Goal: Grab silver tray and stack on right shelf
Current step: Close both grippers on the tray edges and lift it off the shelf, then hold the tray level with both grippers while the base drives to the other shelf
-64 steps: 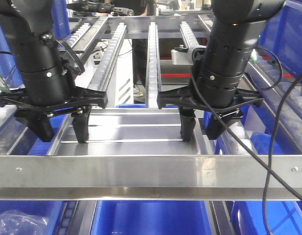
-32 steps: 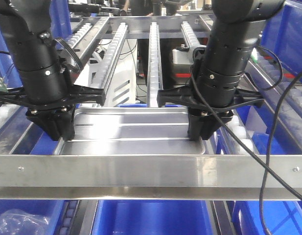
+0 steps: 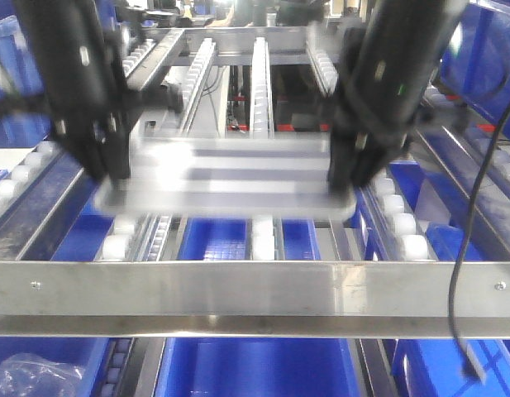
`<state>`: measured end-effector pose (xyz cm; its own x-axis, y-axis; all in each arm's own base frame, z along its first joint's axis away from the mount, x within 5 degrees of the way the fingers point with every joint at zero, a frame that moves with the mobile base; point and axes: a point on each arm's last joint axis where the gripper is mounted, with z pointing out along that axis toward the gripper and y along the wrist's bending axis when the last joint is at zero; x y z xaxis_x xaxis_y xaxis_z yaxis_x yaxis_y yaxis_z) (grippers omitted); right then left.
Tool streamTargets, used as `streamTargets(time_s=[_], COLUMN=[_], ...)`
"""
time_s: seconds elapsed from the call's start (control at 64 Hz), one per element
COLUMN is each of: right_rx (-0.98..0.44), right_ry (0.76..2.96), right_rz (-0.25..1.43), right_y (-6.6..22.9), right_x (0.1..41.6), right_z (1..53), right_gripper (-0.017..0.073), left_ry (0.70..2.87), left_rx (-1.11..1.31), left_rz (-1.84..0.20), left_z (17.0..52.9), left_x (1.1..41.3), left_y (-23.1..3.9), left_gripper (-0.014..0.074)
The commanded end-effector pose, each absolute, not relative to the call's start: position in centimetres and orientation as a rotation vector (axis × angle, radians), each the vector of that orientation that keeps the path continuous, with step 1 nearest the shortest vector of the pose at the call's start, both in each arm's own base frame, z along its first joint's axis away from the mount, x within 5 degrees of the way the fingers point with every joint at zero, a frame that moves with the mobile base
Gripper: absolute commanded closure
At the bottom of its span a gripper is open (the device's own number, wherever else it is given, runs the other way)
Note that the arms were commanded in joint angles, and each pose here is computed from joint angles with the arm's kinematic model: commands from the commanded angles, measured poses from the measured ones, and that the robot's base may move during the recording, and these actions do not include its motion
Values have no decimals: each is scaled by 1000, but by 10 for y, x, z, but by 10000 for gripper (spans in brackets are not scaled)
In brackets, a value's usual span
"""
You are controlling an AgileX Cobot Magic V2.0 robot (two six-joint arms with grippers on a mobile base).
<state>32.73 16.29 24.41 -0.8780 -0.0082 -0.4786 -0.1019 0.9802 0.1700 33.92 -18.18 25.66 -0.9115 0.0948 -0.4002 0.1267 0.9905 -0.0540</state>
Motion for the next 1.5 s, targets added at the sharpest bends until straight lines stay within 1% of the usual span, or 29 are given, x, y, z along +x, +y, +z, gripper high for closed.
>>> streamTargets(time_s=[0.0, 0.109, 0.203, 0.344, 0.531, 0.781, 1.483], right_rx=[-119, -112, -128, -176, -226, -195, -195], right_ry=[2520, 2533, 2558, 2592, 2570, 2532, 2559], right_rz=[279, 268, 259, 252, 287, 321, 304], right_y=[155, 146, 144, 148, 154, 150, 149], right_x=[314, 298, 284, 265, 245, 236, 235], right_z=[291, 310, 320, 329, 344, 356, 354], right_gripper=[503, 503, 503, 503, 503, 503, 503], left_ry=[2583, 2571, 2566, 2587, 2649, 2648, 2657], left_rx=[188, 252, 300, 348, 387, 396, 396], left_rz=[-178, -187, -195, -193, -148, -150, -141], left_z=[311, 331, 342, 352, 357, 357, 356], left_x=[322, 298, 282, 261, 243, 241, 241], left_y=[-184, -191, -196, -201, -199, -200, -199], left_gripper=[687, 687, 687, 687, 687, 687, 687])
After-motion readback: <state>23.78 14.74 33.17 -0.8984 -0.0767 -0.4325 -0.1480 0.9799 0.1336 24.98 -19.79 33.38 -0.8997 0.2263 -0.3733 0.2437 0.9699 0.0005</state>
